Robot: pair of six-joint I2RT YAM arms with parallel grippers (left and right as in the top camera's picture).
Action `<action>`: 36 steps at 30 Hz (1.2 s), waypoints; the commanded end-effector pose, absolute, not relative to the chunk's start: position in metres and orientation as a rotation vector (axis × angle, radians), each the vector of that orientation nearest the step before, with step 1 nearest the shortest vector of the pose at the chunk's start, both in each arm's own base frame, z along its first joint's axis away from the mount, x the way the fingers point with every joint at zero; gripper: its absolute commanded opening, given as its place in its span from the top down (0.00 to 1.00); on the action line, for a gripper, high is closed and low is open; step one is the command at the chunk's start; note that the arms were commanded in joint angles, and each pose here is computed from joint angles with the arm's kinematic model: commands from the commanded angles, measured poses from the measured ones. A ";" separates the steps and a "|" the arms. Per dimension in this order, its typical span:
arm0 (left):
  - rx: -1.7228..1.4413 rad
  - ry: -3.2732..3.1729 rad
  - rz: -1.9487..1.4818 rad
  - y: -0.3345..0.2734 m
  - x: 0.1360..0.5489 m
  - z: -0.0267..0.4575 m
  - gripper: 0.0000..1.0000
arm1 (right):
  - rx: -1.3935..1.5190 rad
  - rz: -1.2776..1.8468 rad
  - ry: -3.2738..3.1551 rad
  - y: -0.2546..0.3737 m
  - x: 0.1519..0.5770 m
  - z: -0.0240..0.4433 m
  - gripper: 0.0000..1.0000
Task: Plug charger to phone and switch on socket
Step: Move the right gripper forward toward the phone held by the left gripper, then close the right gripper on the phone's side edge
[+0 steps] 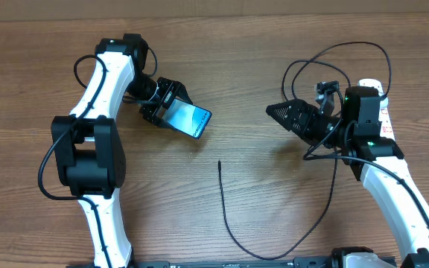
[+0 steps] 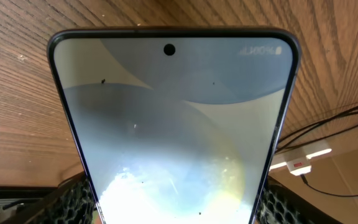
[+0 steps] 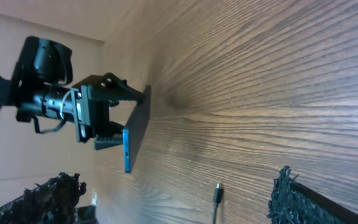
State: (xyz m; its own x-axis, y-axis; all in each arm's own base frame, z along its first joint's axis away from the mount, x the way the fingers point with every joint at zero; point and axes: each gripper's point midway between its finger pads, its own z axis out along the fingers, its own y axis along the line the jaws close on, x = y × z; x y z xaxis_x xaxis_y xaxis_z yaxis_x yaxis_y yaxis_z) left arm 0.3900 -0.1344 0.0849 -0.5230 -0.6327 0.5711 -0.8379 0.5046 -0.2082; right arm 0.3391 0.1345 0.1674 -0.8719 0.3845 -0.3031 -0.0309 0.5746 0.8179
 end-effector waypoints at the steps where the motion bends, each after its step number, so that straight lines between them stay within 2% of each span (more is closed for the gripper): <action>1: 1.226 -2.344 0.708 -0.144 0.393 0.109 0.96 | 0.297 1.270 2.330 0.138 0.344 0.181 0.00; 15: 1.199 -2.317 0.752 -0.189 0.392 0.114 0.96 | 0.524 1.209 2.378 0.132 0.345 0.160 0.00; 36: 1.118 -2.246 0.789 -0.264 0.371 0.125 0.96 | 0.519 1.136 2.403 0.146 0.344 0.154 0.00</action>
